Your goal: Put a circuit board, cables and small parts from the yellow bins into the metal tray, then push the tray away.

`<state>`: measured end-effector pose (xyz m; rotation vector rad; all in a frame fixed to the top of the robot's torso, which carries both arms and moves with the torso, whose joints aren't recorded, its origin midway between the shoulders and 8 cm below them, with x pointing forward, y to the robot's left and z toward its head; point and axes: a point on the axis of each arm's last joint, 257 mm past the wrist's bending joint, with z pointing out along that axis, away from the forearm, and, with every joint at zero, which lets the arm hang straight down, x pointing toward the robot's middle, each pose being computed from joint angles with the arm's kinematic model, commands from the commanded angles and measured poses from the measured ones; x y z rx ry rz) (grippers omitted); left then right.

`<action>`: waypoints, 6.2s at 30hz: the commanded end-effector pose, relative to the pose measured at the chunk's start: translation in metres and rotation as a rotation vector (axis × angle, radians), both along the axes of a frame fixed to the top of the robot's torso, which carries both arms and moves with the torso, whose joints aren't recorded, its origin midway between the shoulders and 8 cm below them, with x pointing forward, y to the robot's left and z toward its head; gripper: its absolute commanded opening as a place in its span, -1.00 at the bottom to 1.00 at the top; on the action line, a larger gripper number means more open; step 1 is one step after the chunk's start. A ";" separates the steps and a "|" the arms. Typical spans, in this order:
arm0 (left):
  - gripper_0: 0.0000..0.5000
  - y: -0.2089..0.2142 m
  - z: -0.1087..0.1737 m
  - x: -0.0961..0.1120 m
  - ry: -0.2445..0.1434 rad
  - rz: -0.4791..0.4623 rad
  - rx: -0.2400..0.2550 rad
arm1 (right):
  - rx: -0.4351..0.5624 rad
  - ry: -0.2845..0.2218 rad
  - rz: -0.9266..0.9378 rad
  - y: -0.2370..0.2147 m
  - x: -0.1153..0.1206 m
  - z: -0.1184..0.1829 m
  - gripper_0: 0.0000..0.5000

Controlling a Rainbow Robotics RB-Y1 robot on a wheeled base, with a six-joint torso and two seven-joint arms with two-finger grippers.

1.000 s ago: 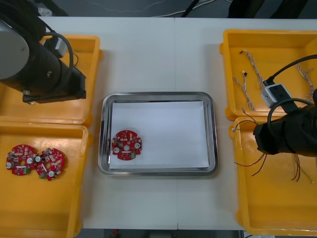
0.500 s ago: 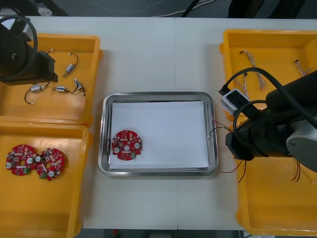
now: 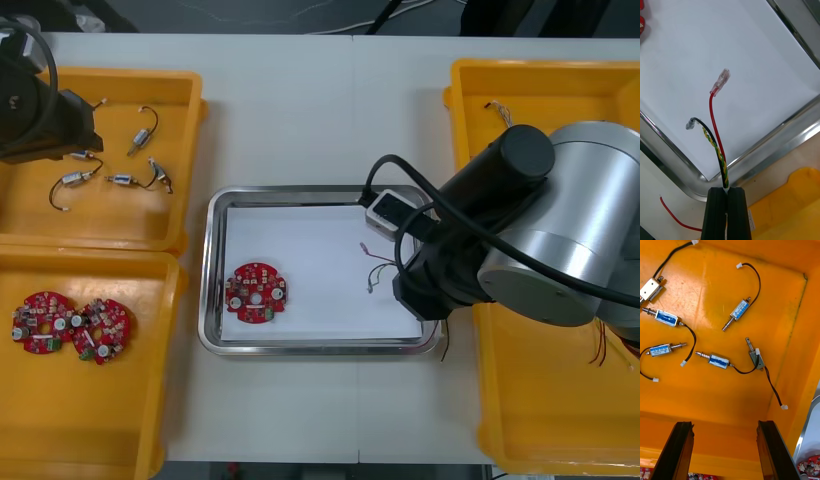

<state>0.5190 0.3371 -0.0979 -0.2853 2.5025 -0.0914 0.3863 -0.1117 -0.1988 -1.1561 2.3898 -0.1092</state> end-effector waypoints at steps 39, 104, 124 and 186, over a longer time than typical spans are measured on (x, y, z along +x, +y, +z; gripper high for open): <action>1.00 0.077 0.012 0.020 -0.090 -0.652 0.465 | -0.291 -0.084 0.623 0.062 0.039 -0.080 -1.00; 1.00 0.086 -0.042 0.072 -0.022 -0.936 0.599 | 0.263 0.019 -0.572 -0.080 0.033 0.070 0.63; 1.00 0.075 -0.068 0.079 0.002 -0.952 0.609 | 0.354 0.030 -0.949 -0.211 0.046 0.089 0.63; -1.00 0.071 -0.089 0.081 0.009 -0.938 0.604 | 0.280 0.094 -0.903 -0.234 0.133 0.088 0.64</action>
